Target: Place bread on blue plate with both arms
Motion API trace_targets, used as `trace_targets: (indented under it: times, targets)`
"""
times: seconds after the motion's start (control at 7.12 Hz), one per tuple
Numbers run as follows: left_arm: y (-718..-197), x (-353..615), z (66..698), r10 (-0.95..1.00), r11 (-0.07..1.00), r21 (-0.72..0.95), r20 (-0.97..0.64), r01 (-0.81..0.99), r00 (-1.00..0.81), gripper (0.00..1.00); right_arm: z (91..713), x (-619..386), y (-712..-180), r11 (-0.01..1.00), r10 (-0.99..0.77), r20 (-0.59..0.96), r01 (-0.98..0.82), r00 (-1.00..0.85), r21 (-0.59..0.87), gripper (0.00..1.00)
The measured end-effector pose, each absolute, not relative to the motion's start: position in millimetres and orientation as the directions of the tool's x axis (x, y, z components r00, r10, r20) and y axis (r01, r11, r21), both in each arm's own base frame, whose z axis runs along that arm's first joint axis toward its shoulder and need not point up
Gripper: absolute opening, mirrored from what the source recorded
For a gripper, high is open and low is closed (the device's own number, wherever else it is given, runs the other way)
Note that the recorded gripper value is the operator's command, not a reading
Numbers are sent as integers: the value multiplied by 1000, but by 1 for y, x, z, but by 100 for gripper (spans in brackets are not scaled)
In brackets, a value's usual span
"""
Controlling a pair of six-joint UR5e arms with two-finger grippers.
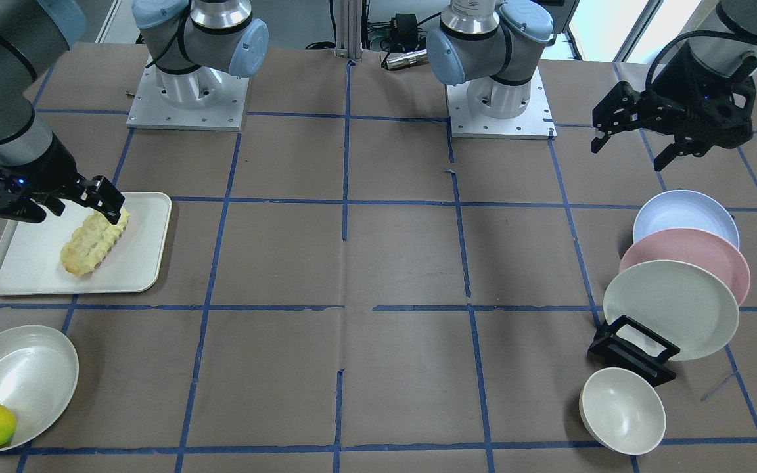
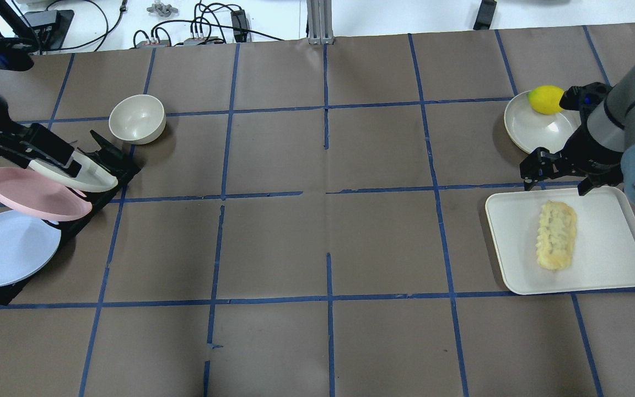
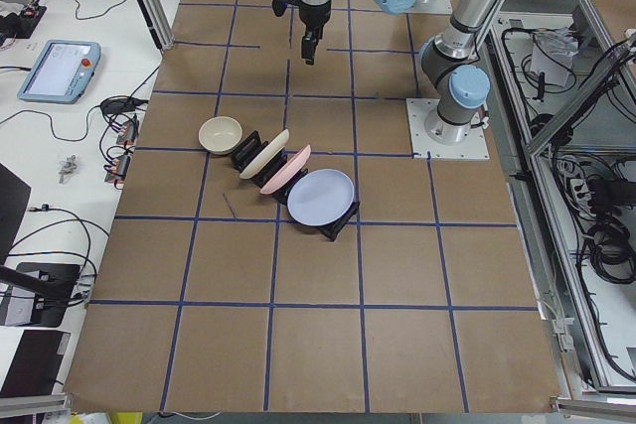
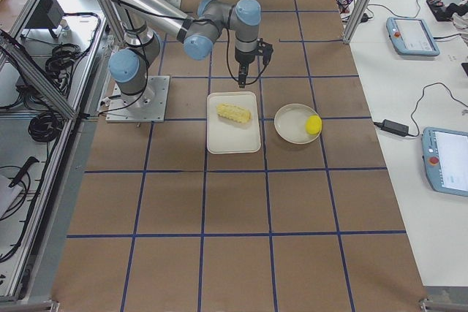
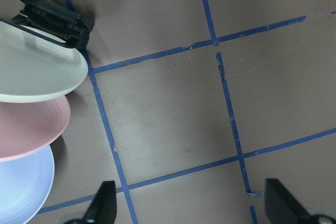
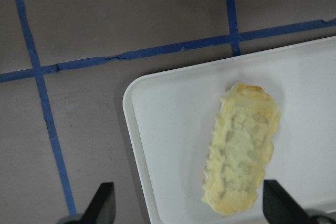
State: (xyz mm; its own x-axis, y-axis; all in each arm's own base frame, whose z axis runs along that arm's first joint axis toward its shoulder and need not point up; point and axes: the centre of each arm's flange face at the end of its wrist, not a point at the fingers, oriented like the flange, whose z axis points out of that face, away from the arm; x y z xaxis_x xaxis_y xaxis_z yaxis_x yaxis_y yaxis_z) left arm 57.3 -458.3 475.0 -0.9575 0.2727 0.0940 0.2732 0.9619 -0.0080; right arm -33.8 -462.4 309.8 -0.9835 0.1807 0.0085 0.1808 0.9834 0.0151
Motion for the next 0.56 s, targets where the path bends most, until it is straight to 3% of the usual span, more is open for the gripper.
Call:
trace_targets:
  times: [0.56]
  targets:
    - [-439,222,416,335,941,-21,206,338,-919,100,247,-113,-447,949,302,-7,300,-953,96,100]
